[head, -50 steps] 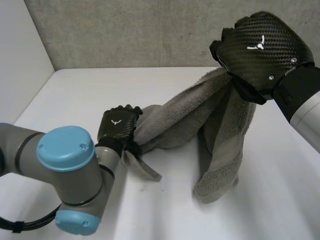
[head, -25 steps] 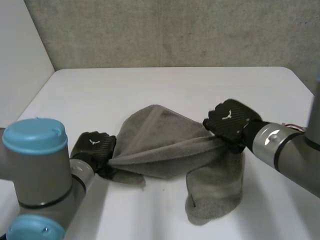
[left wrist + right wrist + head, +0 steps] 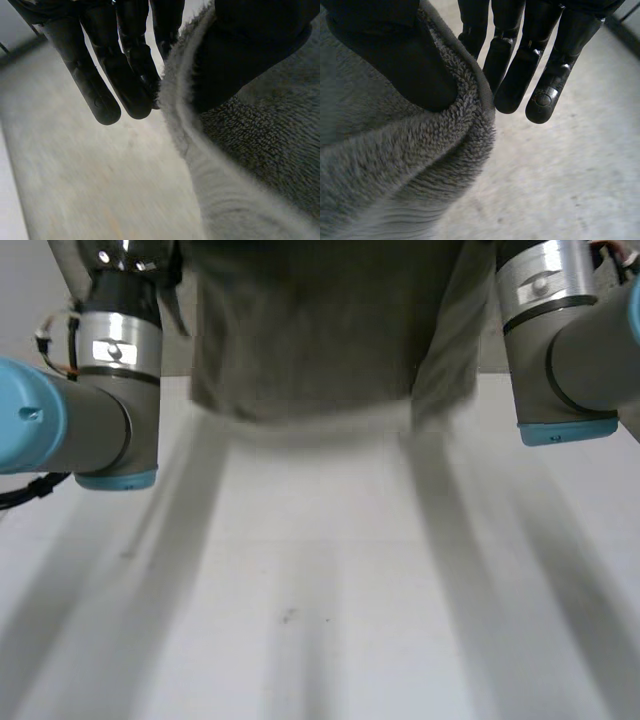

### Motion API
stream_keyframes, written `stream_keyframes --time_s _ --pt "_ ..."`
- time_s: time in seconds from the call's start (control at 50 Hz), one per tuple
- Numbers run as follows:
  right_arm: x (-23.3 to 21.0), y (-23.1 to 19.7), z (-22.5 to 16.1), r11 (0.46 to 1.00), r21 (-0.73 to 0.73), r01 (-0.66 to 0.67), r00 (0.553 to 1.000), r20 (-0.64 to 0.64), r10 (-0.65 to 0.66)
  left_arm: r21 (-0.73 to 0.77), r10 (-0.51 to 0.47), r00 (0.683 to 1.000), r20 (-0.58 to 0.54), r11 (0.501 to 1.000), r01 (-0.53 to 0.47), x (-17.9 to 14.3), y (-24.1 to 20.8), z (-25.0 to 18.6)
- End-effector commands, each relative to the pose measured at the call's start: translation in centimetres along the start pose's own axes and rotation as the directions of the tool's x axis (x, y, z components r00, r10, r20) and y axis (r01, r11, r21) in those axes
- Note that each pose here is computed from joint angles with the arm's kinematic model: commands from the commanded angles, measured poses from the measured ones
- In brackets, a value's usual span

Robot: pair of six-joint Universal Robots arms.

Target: Fold the towel.

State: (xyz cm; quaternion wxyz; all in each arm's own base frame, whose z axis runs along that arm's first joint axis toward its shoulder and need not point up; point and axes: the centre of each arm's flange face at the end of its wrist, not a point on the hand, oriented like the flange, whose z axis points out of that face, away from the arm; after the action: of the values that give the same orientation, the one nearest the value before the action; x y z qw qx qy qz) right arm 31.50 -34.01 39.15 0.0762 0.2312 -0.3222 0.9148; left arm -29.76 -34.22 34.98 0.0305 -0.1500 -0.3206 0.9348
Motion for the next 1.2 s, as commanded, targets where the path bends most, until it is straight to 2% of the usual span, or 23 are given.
stream_keyframes --time_s 0.02,0.1,0.12,0.16,0.2,0.22,0.24,0.26,0.28,0.3,0.32,0.34,0.38,0.42,0.52,0.64,0.68,0.78,0.86,0.9,0.98,1.12,1.2 --pt "-1.5 0.7 -4.0 0.995 -0.104 0.003 0.989 0.145 0.012 -0.160 0.004 0.999 -0.049 0.987 -0.012 -0.1 0.8 -3.1" --pt "-2.8 2.4 -8.7 0.950 -0.311 0.021 0.951 0.298 0.077 -0.343 0.009 0.995 -0.101 0.938 -0.043 -0.4 3.3 -6.7" --pt "-2.9 2.4 -8.7 0.950 -0.312 0.021 0.951 0.299 0.077 -0.428 -0.001 0.991 -0.132 0.902 -0.056 -0.3 4.1 -8.8" --pt "-3.9 3.7 -12.6 0.880 -0.471 0.060 0.904 0.399 0.152 -0.582 -0.035 0.980 -0.197 0.808 -0.088 0.2 4.9 -13.4" --pt "-4.5 4.3 -14.4 0.841 -0.534 0.087 0.878 0.441 0.189 -0.640 -0.052 0.973 -0.226 0.761 -0.108 0.5 5.1 -15.5" --pt "-5.1 4.8 -16.5 0.794 -0.595 0.121 0.845 0.481 0.232 -0.640 -0.052 0.973 -0.226 0.760 -0.108 0.5 5.1 -15.5" --pt "-5.8 5.4 -18.7 0.747 -0.647 0.153 0.811 0.514 0.279 -0.694 -0.070 0.963 -0.259 0.707 -0.135 0.9 5.2 -17.6" --pt "-5.8 5.5 -18.7 0.746 -0.648 0.154 0.810 0.515 0.280 -0.739 -0.091 0.954 -0.285 0.655 -0.159 1.1 5.4 -19.5" --pt "-6.6 6.2 -20.8 0.696 -0.693 0.189 0.776 0.539 0.327 -0.739 -0.091 0.954 -0.286 0.655 -0.159 1.1 5.4 -19.6" --pt "-7.2 6.7 -22.5 0.655 -0.724 0.215 0.750 0.552 0.364 -0.772 -0.113 0.945 -0.307 0.610 -0.178 1.4 5.3 -21.1" --pt "-7.2 6.7 -22.5 0.655 -0.724 0.216 0.749 0.553 0.365 -0.798 -0.138 0.935 -0.326 0.571 -0.194 1.8 5.0 -22.5" --pt "-7.6 7.1 -23.9 0.622 -0.746 0.237 0.728 0.560 0.395 -0.798 -0.138 0.935 -0.326 0.570 -0.194 1.8 5.0 -22.5" --pt "-7.9 7.3 -24.8 0.602 -0.758 0.251 0.715 0.564 0.413 -0.832 -0.186 0.915 -0.358 0.508 -0.222 2.6 4.2 -24.6" --pt "-7.9 7.4 -25.4 0.587 -0.767 0.257 0.710 0.562 0.425 -0.843 -0.205 0.906 -0.371 0.484 -0.235 2.9 3.8 -25.2" --pt "-7.2 7.5 -25.2 0.577 -0.780 0.243 0.721 0.543 0.431 -0.853 -0.212 0.903 -0.375 0.459 -0.247 2.8 2.2 -25.2" --pt "-4.3 7.0 -23.2 0.567 -0.804 0.180 0.779 0.468 0.416 -0.848 -0.175 0.916 -0.362 0.470 -0.245 2.0 0.5 -24.2" --pt "-2.5 7.1 -22.0 0.554 -0.826 0.104 0.822 0.386 0.420 -0.845 -0.171 0.915 -0.364 0.474 -0.247 1.9 0.2 -24.0" --pt "0.5 7.8 -20.6 0.521 -0.853 -0.020 0.861 0.251 0.443 -0.850 -0.171 0.915 -0.365 0.461 -0.253 1.6 -0.4 -24.0" --pt "1.8 8.7 -21.1 0.465 -0.885 -0.040 0.856 0.210 0.472 -0.865 -0.175 0.917 -0.358 0.432 -0.256 1.2 -0.4 -24.2" --pt "2.5 9.1 -22.4 0.381 -0.924 -0.025 0.833 0.191 0.520 -0.866 -0.175 0.917 -0.358 0.429 -0.257 1.2 -0.4 -24.2" --pt "2.9 9.4 -23.8 0.324 -0.946 -0.010 0.805 0.185 0.564 -0.872 -0.168 0.924 -0.345 0.422 -0.249 0.8 -0.1 -24.1" --pt "4.1 10.8 -25.8 0.333 -0.941 0.051 0.780 0.246 0.575 -0.877 -0.160 0.929 -0.334 0.414 -0.244 0.4 0.4 -23.9" --pt "5.1 12.2 -26.8 0.372 -0.923 0.096 0.765 0.308 0.566 -0.879 -0.148 0.935 -0.322 0.413 -0.237 0.0 0.8 -23.7"
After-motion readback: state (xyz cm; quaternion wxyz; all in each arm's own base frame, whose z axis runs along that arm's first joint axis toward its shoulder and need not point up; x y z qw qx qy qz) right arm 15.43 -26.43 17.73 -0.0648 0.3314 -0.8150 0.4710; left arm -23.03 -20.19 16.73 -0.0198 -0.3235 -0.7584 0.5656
